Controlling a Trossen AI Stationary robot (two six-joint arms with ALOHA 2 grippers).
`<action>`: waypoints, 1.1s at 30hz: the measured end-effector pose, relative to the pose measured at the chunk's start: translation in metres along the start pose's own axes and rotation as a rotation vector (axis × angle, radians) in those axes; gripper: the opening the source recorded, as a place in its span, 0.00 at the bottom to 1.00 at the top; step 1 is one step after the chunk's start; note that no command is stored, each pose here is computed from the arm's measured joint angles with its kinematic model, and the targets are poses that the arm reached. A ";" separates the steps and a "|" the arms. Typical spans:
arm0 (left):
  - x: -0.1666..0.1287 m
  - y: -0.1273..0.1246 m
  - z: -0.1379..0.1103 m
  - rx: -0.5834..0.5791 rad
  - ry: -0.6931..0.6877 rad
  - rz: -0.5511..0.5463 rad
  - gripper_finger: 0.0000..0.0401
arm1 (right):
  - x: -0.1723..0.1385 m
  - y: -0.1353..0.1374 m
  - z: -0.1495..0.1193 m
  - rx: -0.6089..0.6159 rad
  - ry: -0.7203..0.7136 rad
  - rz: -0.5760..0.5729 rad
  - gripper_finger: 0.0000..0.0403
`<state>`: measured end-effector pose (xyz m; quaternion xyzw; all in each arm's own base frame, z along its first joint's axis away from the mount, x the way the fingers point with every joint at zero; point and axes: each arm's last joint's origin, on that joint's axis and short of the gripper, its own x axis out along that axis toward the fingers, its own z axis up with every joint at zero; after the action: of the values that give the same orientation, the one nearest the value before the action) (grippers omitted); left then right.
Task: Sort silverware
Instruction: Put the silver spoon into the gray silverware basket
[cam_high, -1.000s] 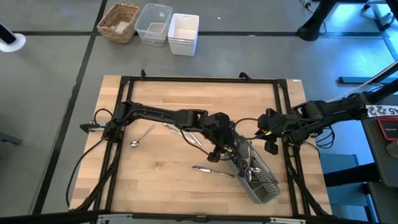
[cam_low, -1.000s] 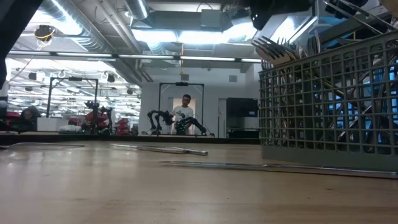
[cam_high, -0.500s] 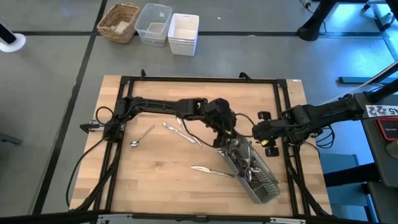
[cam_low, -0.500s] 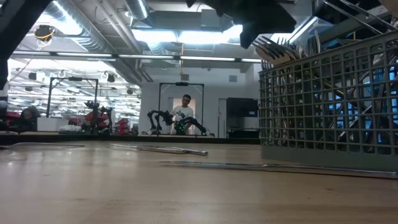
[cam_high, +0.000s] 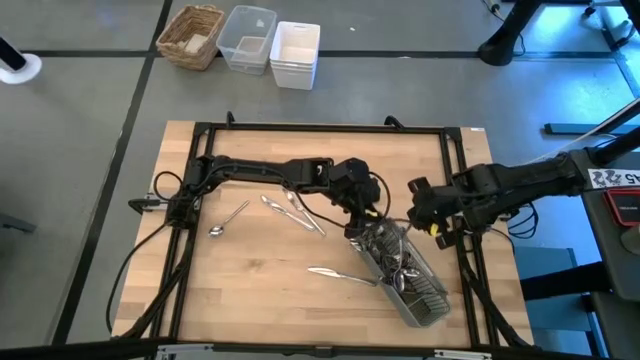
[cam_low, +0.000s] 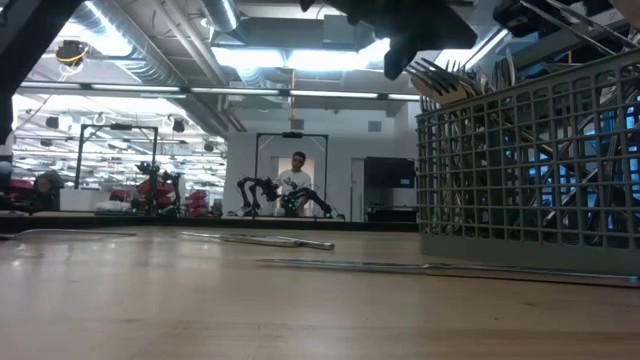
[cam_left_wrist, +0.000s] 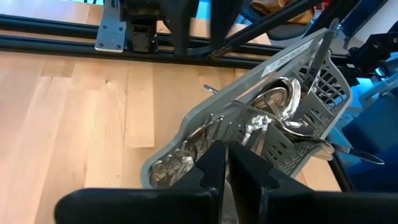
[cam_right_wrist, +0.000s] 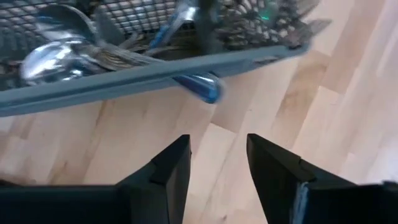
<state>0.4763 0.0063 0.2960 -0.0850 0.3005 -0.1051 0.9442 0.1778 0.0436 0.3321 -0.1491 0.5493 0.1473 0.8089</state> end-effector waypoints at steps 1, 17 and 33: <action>0.000 -0.002 0.000 0.001 0.000 -0.003 0.03 | 0.000 -0.004 -0.001 0.005 0.001 -0.002 0.39; 0.005 -0.019 -0.002 0.020 0.011 -0.032 0.03 | 0.000 -0.043 -0.002 -0.029 -0.219 0.272 0.39; 0.005 -0.020 -0.003 0.015 0.015 -0.034 0.03 | 0.030 -0.051 0.013 -0.017 -0.129 0.369 0.39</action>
<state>0.4759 -0.0143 0.2956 -0.0821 0.3051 -0.1241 0.9406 0.2197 0.0045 0.3122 -0.0431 0.5132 0.3071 0.8003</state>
